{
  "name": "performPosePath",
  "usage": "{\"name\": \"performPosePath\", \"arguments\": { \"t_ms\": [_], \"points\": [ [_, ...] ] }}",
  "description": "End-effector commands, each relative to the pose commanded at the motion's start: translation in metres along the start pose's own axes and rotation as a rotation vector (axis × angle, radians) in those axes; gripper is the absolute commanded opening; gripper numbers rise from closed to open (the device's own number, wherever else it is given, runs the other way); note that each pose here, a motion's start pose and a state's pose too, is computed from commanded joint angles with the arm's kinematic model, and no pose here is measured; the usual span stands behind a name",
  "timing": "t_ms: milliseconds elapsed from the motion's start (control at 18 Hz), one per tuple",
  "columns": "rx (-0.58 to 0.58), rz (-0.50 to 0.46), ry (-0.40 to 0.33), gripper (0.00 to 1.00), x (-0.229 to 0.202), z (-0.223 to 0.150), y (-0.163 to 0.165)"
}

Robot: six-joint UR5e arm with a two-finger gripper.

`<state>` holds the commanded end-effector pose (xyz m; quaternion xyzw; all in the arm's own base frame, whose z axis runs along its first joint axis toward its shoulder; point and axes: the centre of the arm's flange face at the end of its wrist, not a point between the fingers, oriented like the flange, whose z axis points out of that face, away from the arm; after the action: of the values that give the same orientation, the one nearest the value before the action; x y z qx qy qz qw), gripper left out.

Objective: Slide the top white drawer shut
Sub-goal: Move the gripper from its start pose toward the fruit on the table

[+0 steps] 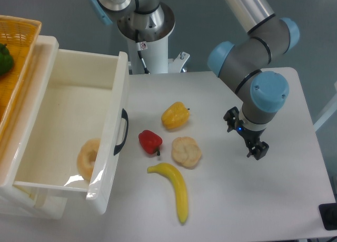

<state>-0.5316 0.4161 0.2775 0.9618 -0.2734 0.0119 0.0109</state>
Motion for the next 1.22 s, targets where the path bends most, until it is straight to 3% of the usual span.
{"name": "performPosePath", "arguments": {
  "t_ms": [278, 611, 944, 1222],
  "points": [
    [-0.004, 0.008, -0.004, 1.00, 0.003, 0.003, -0.007],
    [-0.010, -0.017, -0.035, 1.00, 0.024, 0.032, -0.001],
    [-0.013, -0.166, -0.019, 1.00, 0.038, 0.025, -0.020],
    [0.019, -0.322, -0.034, 1.00, 0.056, 0.009, -0.078]
  ]
}}
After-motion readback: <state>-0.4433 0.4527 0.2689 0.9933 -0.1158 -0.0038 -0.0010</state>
